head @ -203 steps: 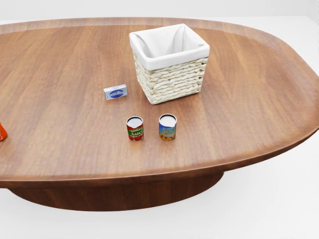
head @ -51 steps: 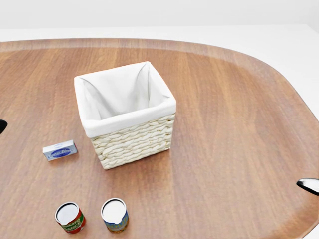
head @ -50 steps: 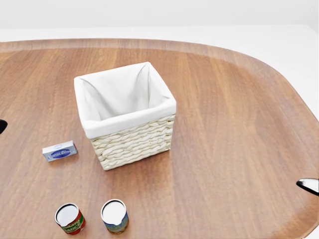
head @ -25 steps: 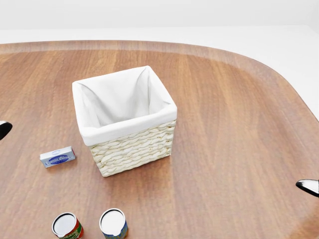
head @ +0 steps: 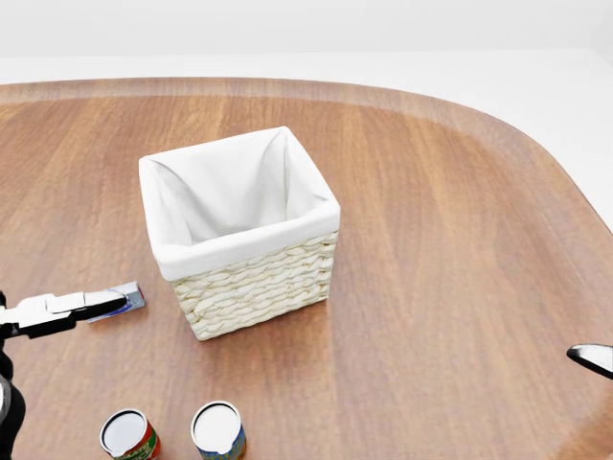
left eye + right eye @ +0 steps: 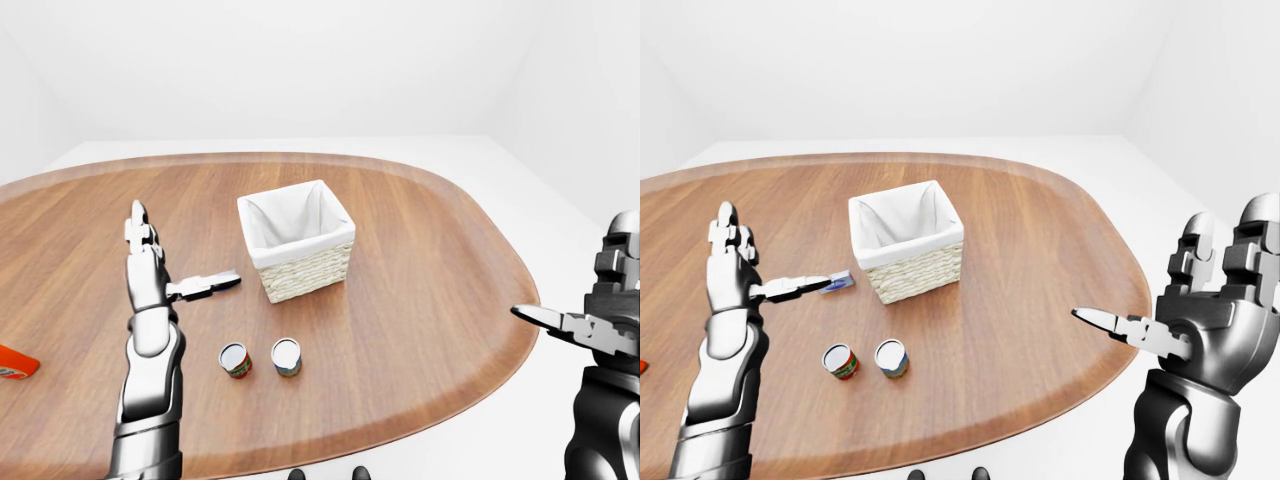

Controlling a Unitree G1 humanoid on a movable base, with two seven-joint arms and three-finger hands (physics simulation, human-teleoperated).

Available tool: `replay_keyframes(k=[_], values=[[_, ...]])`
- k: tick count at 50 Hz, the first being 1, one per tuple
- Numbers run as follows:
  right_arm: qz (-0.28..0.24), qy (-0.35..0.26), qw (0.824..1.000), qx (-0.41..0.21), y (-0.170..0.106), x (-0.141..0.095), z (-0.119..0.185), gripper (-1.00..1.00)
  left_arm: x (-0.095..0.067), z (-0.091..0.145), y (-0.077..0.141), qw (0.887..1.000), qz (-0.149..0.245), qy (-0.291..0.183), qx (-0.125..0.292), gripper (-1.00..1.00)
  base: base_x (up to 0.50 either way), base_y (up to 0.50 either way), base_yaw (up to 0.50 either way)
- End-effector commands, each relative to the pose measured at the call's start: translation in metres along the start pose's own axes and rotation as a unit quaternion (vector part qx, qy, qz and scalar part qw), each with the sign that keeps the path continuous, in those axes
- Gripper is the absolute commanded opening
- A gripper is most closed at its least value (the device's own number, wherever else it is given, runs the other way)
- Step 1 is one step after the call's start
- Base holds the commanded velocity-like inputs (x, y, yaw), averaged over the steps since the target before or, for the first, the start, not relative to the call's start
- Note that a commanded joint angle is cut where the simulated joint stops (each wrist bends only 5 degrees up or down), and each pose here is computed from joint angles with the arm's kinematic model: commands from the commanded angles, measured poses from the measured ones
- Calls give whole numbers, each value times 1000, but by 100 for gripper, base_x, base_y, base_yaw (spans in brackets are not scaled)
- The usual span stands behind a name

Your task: Pick up the tomato sauce, and put it in the basket.

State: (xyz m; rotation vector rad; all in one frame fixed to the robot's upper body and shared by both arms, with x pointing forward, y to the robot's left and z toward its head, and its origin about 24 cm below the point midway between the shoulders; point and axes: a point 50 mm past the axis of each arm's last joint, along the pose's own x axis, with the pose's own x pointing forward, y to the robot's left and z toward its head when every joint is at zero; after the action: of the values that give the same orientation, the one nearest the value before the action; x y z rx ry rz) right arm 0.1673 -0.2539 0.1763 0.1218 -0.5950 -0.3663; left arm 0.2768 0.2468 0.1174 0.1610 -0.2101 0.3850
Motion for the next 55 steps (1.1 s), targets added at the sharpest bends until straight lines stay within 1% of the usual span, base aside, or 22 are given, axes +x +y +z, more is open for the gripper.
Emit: replay_keyframes(k=[1,6,7,10,11,13,15,17,19,24,28,29,32,34,35,36,41,46,48,50,53,55], values=[[1,-3,1000,0,0,1,1,100,-18,-15,-20,969,-69,-4,236,100,0,0,0],[1,-3,1000,0,0,1,1,100,-28,-27,-21,947,-101,15,304,100,0,0,0],[1,-1,1000,0,0,1,0,100,-29,-29,-20,942,-100,17,320,100,0,0,0],[1,0,1000,-1,0,1,0,100,-30,-32,-21,942,-110,26,316,100,0,0,0],[1,0,1000,-1,0,0,0,100,-34,-35,-21,936,-126,33,328,100,0,0,0],[1,0,1000,0,0,0,0,100,-37,-36,-21,931,-132,35,339,100,0,0,0],[1,3,1000,-1,0,0,-2,100,-41,-39,-22,928,-148,43,340,100,0,0,0],[1,3,1000,-1,0,0,-1,100,-42,-39,-22,927,-153,46,340,100,0,0,0],[0,5,1000,0,0,0,-2,100,-44,-42,-21,922,-160,51,348,100,0,0,0],[0,8,1000,-1,0,-1,-4,100,-49,-48,-21,912,-173,59,367,100,0,0,0],[0,7,1000,-1,0,-1,-3,100,-51,-51,-20,907,-178,64,377,100,0,0,0],[0,7,1000,-1,0,-1,-3,100,-53,-55,-21,900,-186,67,388,100,0,0,0],[0,8,1000,-1,0,-1,-3,100,-54,-58,-20,896,-188,70,397,100,0,0,0],[0,7,1000,-1,0,-1,-3,100,-55,-63,-20,888,-190,72,412,100,0,0,0],[0,9,1000,-1,0,-1,-4,100,-55,-64,-20,889,-192,74,408,100,0,0,0],[0,9,1000,-1,0,-1,-4,100,-56,-65,-20,886,-194,74,414,100,0,0,0],[-1,6,1000,0,0,-1,-3,100,-59,-68,-22,882,-205,78,418,100,0,0,0],[-1,7,1000,0,0,0,-3,100,-65,-71,-20,870,-219,82,434,100,0,0,0],[0,7,1000,0,0,0,-3,100,-67,-72,-20,868,-224,85,434,100,0,0,0],[0,9,1000,-1,0,0,-4,100,-69,-76,-21,862,-233,87,441,100,0,0,0],[0,7,1000,0,0,0,-3,100,-70,-79,-22,859,-237,89,445,100,0,0,0],[0,6,1000,-1,0,0,-3,100,-73,-85,-22,852,-245,93,454,100,0,0,0]])
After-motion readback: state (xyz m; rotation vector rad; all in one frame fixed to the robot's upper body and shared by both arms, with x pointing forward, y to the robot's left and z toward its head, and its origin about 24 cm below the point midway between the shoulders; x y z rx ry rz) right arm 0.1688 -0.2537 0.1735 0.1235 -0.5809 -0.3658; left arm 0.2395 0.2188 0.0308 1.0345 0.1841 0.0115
